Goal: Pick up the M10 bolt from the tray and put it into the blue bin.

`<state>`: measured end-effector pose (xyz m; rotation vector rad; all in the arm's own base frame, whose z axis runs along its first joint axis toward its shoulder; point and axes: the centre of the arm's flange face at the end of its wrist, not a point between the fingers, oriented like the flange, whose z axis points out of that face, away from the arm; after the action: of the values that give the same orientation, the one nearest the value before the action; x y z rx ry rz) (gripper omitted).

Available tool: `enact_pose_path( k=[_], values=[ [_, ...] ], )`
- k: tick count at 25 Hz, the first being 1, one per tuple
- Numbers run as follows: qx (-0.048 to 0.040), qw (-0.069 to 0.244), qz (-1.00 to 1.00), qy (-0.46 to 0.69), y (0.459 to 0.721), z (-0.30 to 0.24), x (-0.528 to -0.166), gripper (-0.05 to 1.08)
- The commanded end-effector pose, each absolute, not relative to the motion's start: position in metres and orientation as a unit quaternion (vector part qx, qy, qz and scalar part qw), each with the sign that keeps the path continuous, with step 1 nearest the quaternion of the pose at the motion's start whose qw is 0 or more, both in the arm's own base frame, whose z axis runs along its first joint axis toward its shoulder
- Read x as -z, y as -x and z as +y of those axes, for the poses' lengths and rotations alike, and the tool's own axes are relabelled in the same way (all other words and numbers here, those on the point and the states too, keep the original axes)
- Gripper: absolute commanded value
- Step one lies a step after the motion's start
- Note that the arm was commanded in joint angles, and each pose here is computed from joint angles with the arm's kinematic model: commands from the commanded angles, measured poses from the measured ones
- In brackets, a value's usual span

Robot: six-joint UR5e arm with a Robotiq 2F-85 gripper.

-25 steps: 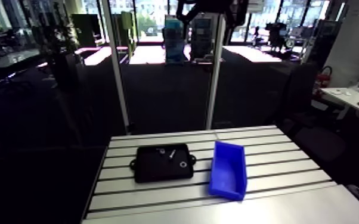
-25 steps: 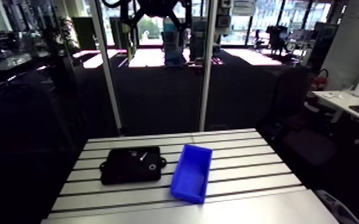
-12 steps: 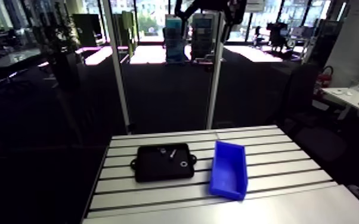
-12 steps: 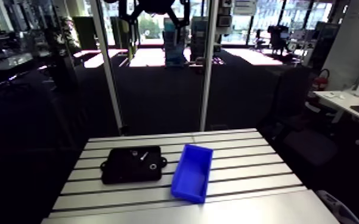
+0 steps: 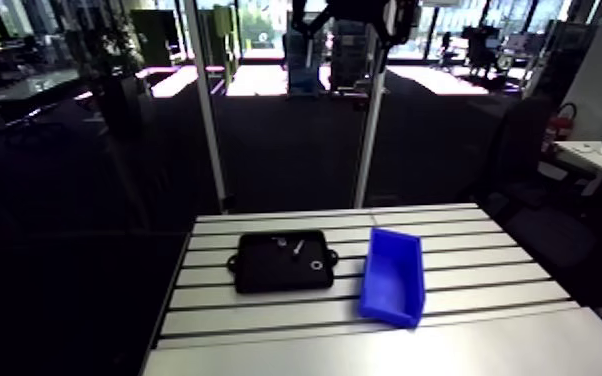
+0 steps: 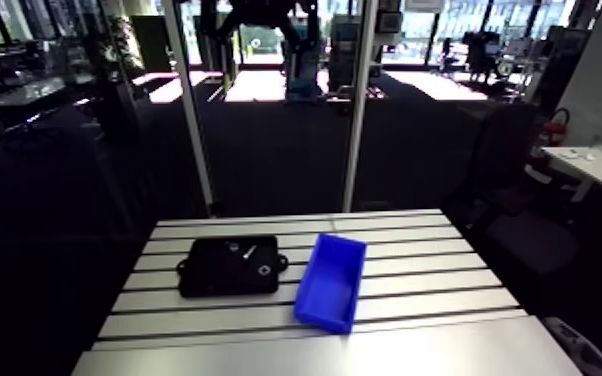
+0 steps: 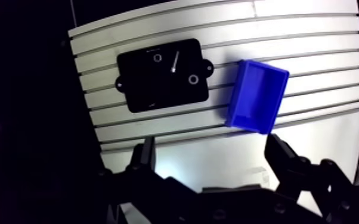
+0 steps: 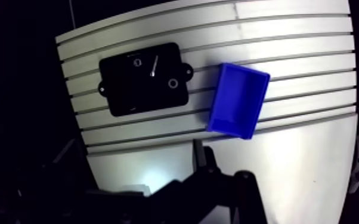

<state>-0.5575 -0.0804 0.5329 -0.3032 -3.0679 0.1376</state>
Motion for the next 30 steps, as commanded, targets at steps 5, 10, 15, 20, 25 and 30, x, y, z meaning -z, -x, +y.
enact_pose_path(
  k=[5,10,15,20,25,30],
  values=[
    [-0.0323,-0.026,-0.985,0.165,0.579,-0.107,-0.474,0.01],
    [-0.0129,-0.051,-0.982,0.18,0.59,-0.119,-0.438,0.01],
    [0.0071,-0.044,-0.982,0.183,0.599,-0.123,-0.405,0.01],
    [0.0154,-0.033,-0.982,0.186,0.604,-0.121,-0.384,0.01],
    [0.015,-0.03,-0.982,0.184,0.612,-0.124,-0.363,0.01],
    [0.0162,-0.036,-0.984,0.176,0.617,-0.133,-0.348,0.01]
  ],
)
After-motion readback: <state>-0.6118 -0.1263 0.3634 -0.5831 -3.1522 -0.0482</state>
